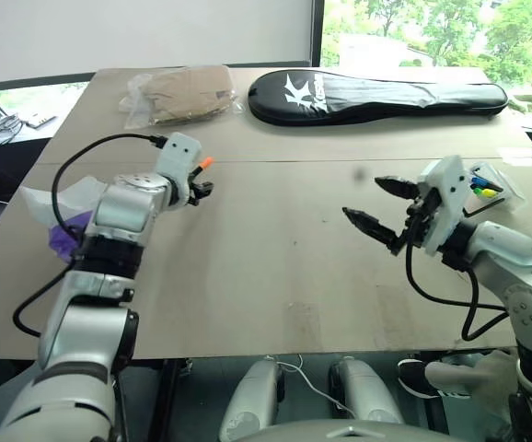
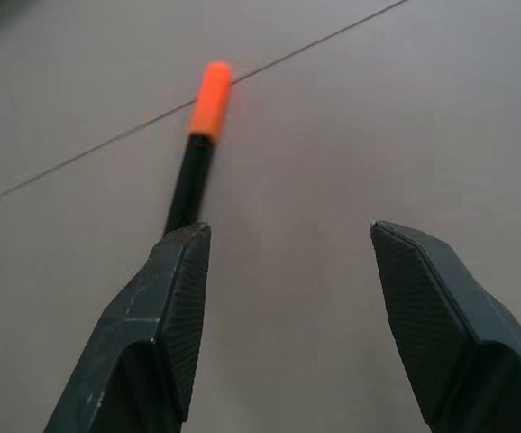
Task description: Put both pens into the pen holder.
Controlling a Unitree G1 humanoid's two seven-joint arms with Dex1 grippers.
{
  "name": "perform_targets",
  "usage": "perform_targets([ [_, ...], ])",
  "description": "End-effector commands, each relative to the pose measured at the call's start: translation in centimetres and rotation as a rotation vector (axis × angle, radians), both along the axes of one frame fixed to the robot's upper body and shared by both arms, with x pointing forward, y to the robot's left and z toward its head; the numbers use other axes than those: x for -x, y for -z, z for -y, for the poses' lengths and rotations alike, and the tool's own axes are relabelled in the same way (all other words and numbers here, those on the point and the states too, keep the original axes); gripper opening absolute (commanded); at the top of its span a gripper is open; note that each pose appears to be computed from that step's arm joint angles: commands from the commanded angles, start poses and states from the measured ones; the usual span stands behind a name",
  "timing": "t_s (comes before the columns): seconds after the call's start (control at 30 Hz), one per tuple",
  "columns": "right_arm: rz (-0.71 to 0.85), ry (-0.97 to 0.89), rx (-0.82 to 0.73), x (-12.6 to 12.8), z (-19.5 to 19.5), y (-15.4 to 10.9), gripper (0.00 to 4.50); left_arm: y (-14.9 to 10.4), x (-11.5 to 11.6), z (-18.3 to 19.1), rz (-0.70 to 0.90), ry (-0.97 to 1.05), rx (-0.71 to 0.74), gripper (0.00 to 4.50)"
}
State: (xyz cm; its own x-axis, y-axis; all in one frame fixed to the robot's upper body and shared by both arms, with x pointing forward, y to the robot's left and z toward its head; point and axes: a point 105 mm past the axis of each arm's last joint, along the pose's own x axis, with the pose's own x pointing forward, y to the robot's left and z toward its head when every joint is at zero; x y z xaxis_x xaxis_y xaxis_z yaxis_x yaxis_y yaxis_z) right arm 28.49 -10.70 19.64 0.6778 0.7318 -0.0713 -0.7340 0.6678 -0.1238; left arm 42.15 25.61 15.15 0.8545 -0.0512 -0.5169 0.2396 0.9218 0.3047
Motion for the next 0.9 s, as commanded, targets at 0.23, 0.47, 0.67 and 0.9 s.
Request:
perform_targets([
  [0.23, 0.055, -0.153, 0.011, 3.1, -1.9, -0.5, 4.49, 0.6, -0.4, -4.6, -0.105, 0.010, -0.032, 2.91],
  [0.47, 0.108, -0.197, 0.046, 3.5, -1.5, -0.8, 4.50, 1.6, 0.6, -4.7, -0.174, 0.087, 0.067, 1.11],
  [0.67, 0.075, -0.173, 0.019, 3.3, -1.3, -0.1, 4.50, 0.9, 0.8, -3.2, -0.131, 0.238, 0.135, 0.02],
  [0.9, -0.183, -0.114, -0.221, 0.4, -4.1, 0.7, 4.50, -5.2, 5.5, 9.3, 0.206, 0.866, 0.342, 0.02],
])
